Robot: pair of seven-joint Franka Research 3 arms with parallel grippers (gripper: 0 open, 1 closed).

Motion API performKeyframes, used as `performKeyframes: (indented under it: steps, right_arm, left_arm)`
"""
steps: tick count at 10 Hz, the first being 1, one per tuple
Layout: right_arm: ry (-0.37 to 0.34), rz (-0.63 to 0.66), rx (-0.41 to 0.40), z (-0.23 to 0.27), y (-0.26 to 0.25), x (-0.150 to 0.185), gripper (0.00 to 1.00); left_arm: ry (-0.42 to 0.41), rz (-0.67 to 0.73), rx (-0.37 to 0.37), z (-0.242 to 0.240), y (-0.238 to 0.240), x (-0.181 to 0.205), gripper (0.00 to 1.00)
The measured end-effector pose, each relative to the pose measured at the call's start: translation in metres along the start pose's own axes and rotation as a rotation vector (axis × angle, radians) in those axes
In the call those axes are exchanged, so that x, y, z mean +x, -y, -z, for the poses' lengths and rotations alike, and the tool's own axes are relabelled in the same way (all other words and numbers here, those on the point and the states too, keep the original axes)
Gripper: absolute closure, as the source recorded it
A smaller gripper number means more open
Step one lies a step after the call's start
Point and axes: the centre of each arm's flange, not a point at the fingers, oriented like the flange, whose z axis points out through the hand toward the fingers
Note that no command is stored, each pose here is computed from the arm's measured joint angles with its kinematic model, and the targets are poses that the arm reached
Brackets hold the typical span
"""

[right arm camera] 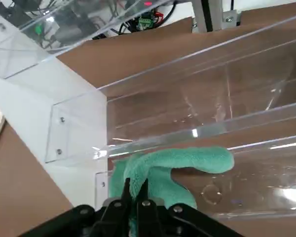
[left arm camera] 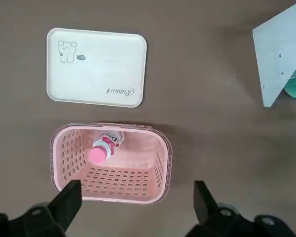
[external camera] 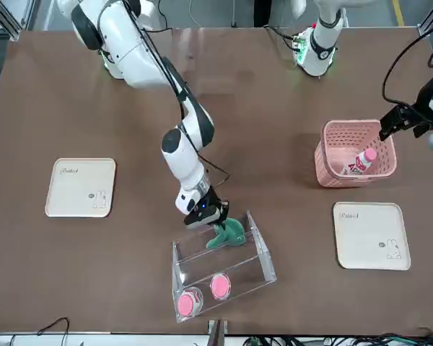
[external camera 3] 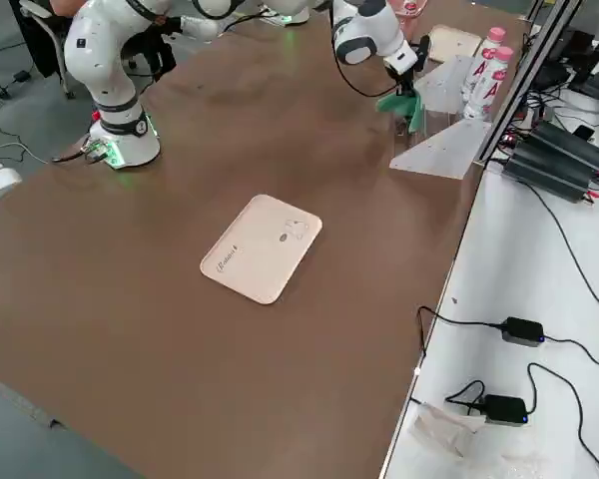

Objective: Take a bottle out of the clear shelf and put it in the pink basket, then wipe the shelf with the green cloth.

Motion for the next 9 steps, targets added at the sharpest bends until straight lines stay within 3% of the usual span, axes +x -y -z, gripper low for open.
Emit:
performKeyframes:
  steps: [4,9]
  right_arm:
    - [-0.001,0.027,-0.013,-0.003,-0.003,-0.001,0.95]
    - [-0.01,0.179,-0.094,-0.006,-0.07,0.028,0.95]
  left_arm:
    - [-0.003,0.0,0.0,0.0,0.0,0.0,0.0]
    - [-0.004,0.0,0.0,0.0,0.0,0.0,0.0]
